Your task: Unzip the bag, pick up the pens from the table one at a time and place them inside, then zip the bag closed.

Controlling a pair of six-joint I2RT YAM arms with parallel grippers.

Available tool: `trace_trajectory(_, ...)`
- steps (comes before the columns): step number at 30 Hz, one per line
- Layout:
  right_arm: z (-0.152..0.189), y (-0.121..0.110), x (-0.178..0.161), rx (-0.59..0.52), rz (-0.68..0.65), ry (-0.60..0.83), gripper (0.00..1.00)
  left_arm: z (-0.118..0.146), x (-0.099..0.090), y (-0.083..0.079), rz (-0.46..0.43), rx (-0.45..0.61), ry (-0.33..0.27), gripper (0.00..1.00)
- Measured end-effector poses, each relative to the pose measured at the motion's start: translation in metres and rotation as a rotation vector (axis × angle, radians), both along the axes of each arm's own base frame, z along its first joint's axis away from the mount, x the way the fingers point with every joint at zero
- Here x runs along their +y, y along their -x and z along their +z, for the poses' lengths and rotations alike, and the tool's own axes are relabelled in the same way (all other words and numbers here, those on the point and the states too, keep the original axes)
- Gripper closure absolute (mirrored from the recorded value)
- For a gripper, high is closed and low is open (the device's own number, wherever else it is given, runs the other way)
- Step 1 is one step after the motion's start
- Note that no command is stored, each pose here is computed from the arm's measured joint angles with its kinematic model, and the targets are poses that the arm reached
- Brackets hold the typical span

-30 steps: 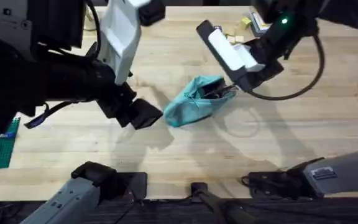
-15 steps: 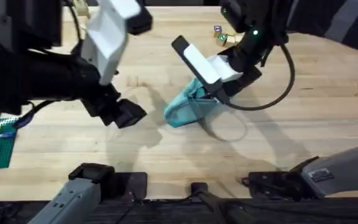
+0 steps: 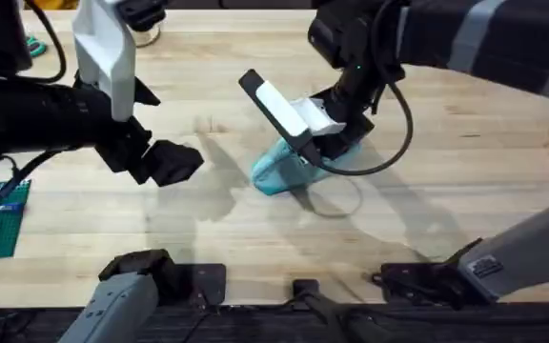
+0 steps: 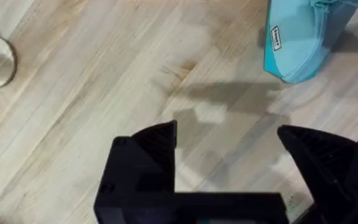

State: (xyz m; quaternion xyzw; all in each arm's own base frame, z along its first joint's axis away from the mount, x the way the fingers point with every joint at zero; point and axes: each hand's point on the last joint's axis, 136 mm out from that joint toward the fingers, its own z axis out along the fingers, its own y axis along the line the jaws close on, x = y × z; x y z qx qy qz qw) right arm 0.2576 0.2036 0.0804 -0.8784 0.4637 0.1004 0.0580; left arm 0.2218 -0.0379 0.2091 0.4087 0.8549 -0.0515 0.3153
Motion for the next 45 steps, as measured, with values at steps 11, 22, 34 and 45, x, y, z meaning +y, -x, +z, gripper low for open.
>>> trace_trajectory(11,-0.001,-0.003,0.026,0.044,-0.026,-0.124,0.924,0.001,-0.002,0.0,-0.012,-0.007,0.012,0.008)
trace_trajectory(22,-0.012,-0.009,0.019,0.026,-0.027,-0.066,0.006,0.001,-0.002,0.0,-0.012,-0.007,0.012,0.008)
trace_trajectory(34,-0.015,-0.012,0.012,-0.003,-0.021,-0.009,0.004,0.001,-0.002,0.0,-0.012,-0.007,0.012,0.008)
trace_trajectory(45,0.018,-0.022,0.009,-0.088,-0.13,-0.024,0.003,0.002,-0.004,0.0,-0.02,-0.013,0.021,0.007)
